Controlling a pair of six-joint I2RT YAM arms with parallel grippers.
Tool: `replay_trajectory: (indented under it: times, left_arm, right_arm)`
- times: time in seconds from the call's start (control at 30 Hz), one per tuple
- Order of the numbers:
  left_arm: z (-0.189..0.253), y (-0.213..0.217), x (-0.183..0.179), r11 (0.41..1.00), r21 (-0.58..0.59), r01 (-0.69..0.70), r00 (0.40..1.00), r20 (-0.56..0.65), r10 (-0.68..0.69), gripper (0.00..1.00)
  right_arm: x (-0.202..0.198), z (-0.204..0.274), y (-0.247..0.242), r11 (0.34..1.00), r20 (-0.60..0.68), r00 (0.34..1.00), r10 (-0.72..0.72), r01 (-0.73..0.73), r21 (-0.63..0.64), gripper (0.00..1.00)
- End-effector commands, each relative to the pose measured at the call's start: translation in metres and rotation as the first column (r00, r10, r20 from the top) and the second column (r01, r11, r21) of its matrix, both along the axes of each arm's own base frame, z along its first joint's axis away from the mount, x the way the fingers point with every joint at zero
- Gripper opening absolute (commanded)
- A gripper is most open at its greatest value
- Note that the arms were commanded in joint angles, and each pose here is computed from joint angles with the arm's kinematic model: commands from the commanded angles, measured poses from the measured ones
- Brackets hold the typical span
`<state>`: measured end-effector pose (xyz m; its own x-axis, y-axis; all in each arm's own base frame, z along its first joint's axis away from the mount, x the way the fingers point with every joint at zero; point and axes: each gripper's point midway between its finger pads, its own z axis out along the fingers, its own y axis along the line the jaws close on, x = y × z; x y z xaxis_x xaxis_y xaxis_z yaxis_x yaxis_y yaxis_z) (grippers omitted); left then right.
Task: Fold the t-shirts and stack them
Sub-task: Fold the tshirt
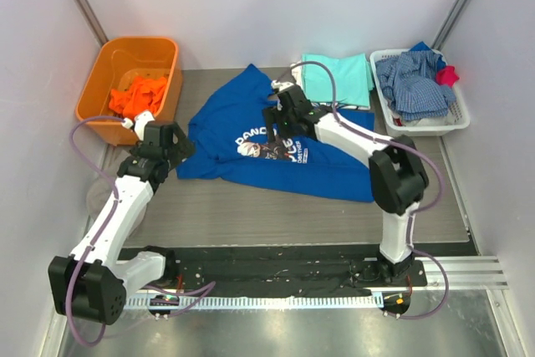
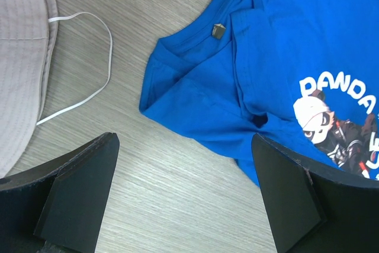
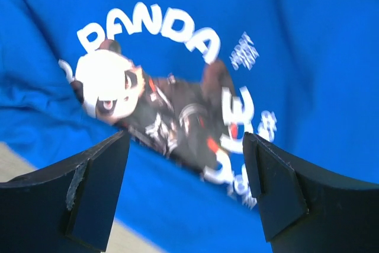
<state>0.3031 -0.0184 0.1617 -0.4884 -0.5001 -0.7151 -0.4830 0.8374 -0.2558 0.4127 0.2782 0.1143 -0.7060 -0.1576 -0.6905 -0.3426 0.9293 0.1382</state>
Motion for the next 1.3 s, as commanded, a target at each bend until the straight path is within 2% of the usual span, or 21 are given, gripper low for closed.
replay_trajectory:
  times: [0.0, 0.17, 0.2, 0.23, 0.3, 0.43, 0.6, 0.73, 1.27]
  left_arm:
    - [0.015, 0.004, 0.000, 1.000, 0.013, 0.003, 1.000, 0.031, -0.003, 1.00]
    - [0.010, 0.003, -0.003, 1.000, 0.010, 0.013, 1.000, 0.013, -0.013, 1.00]
    - [0.009, 0.004, -0.005, 1.000, 0.011, 0.010, 1.000, 0.010, -0.011, 1.00]
    - [0.007, 0.005, -0.006, 1.000, 0.015, 0.009, 1.000, 0.004, -0.009, 1.00]
    - [0.007, 0.006, -0.008, 1.000, 0.017, 0.010, 1.000, 0.008, -0.010, 1.00]
    - [0.003, 0.010, -0.011, 1.000, 0.028, 0.005, 1.000, -0.005, -0.005, 1.00]
    - [0.000, 0.016, -0.014, 0.999, 0.038, -0.001, 1.000, -0.014, 0.002, 1.00]
    - [-0.001, 0.020, -0.015, 0.999, 0.038, -0.006, 1.000, -0.017, 0.007, 1.00]
    - [-0.005, 0.032, -0.019, 0.999, 0.040, -0.023, 0.999, -0.022, 0.024, 1.00]
  right_arm:
    - [0.030, 0.019, 0.037, 0.977, 0.118, 0.971, 0.208, -0.202, -0.065, 0.84]
    - [0.028, 0.011, 0.087, 0.905, 0.132, 0.899, 0.419, -0.401, -0.144, 0.84]
    - [0.032, 0.026, 0.101, 0.895, 0.170, 0.880, 0.443, -0.420, -0.152, 0.84]
    - [0.025, 0.008, 0.113, 0.864, 0.137, 0.859, 0.493, -0.466, -0.188, 0.84]
    - [0.021, 0.021, 0.137, 0.839, 0.164, 0.825, 0.541, -0.515, -0.175, 0.84]
    - [-0.008, 0.010, 0.179, 0.772, 0.146, 0.758, 0.635, -0.615, -0.162, 0.84]
    - [-0.040, 0.002, 0.202, 0.715, 0.126, 0.704, 0.699, -0.688, -0.122, 0.82]
    - [-0.051, -0.011, 0.208, 0.697, 0.105, 0.689, 0.717, -0.707, -0.121, 0.79]
    - [-0.041, -0.048, 0.212, 0.707, 0.070, 0.705, 0.706, -0.693, -0.144, 0.68]
